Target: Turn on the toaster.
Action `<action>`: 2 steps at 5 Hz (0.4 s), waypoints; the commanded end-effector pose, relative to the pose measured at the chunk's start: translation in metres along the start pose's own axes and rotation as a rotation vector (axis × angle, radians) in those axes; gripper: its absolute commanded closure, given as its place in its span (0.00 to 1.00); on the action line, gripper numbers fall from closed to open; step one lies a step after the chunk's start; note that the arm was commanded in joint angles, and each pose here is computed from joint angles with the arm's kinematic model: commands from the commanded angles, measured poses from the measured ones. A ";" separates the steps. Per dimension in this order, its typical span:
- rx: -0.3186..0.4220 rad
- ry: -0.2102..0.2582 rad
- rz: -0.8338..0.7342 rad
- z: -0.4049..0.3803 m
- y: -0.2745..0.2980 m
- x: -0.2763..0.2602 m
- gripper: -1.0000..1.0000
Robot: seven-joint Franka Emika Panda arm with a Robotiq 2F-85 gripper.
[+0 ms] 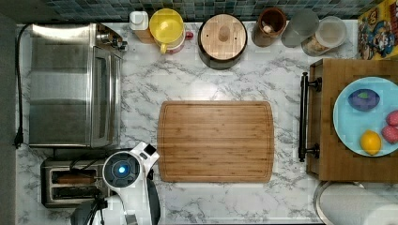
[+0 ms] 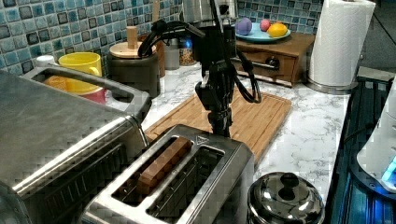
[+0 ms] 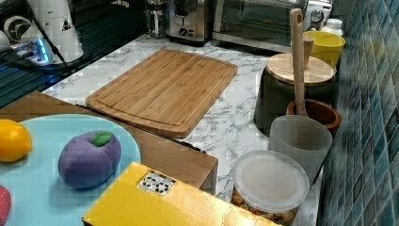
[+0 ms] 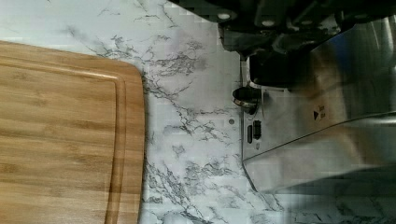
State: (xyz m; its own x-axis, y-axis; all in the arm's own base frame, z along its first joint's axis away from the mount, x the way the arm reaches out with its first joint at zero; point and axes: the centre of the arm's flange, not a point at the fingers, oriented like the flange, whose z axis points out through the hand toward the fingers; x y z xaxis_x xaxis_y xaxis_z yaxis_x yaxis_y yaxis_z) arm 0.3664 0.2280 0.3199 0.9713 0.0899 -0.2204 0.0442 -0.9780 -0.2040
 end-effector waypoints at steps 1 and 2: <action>-0.060 -0.184 -0.043 0.107 -0.005 -0.022 1.00; -0.072 -0.201 0.007 0.138 0.012 -0.030 1.00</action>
State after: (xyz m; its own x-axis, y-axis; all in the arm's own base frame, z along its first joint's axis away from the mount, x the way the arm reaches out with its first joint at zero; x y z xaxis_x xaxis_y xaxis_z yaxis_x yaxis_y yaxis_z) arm 0.3777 0.2307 0.2914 0.9671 0.0656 -0.2458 0.0132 -0.9778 -0.2092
